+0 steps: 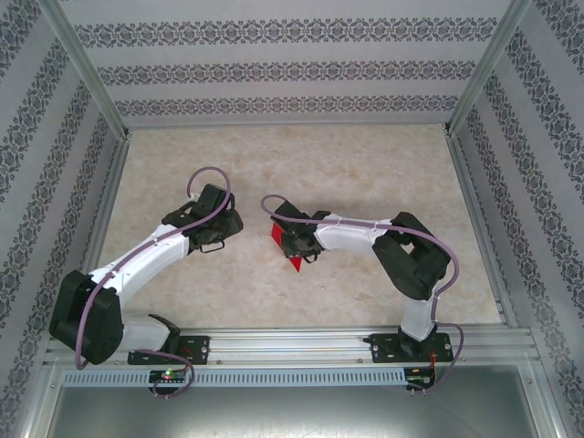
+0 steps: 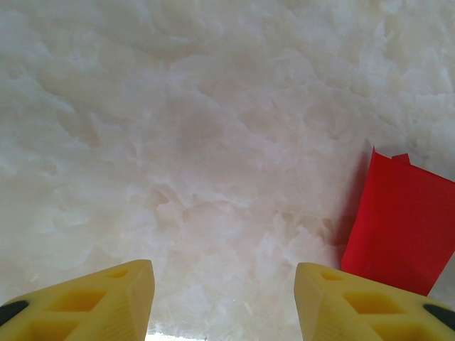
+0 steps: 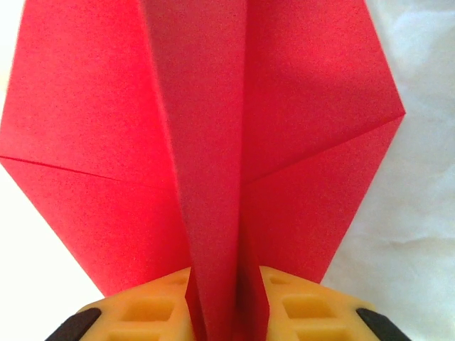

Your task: Fold a paper plane with a square sheet of paper (pick it up from the middle)

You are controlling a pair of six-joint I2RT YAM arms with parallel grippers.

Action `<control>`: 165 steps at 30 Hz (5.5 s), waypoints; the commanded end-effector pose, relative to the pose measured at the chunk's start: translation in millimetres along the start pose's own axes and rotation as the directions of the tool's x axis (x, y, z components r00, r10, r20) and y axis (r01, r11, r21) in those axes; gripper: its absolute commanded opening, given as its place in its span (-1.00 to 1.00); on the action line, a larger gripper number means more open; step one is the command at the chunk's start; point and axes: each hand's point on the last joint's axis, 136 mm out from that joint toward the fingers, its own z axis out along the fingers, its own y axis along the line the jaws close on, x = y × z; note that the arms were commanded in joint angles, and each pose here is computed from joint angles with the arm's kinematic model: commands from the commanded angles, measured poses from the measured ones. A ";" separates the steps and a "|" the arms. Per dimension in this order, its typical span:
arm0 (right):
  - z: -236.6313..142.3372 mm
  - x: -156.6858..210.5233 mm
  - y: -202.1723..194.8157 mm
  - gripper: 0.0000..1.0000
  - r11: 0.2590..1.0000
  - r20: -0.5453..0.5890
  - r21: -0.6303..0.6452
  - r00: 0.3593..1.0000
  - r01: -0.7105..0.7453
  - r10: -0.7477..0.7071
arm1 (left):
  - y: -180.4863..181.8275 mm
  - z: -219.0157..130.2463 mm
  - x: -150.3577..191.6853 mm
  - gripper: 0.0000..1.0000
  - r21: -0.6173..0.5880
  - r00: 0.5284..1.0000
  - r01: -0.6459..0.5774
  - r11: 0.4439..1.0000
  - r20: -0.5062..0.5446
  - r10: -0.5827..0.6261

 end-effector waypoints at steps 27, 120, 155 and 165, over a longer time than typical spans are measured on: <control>5.3 8.7 -0.3 -0.50 0.997 -0.051 0.048 0.997 0.061 -0.058 | -3.3 -2.9 -11.5 0.16 0.014 0.999 0.013 1.000 0.030 -0.013; -152.9 -72.9 -280.3 0.95 0.859 0.622 0.458 0.773 -0.230 -0.124 | 147.9 -81.2 -102.8 1.00 -0.529 0.849 0.083 0.845 0.481 0.218; -112.5 -115.2 -290.3 0.95 0.953 0.820 0.245 0.562 -0.177 -0.107 | 115.9 52.7 -118.3 1.00 -0.248 0.712 -0.308 0.918 0.580 0.396; -112.9 -115.7 -289.7 0.95 0.954 0.820 0.245 0.563 -0.174 -0.108 | 111.3 53.9 -117.7 1.00 -0.251 0.705 -0.328 0.911 0.577 0.413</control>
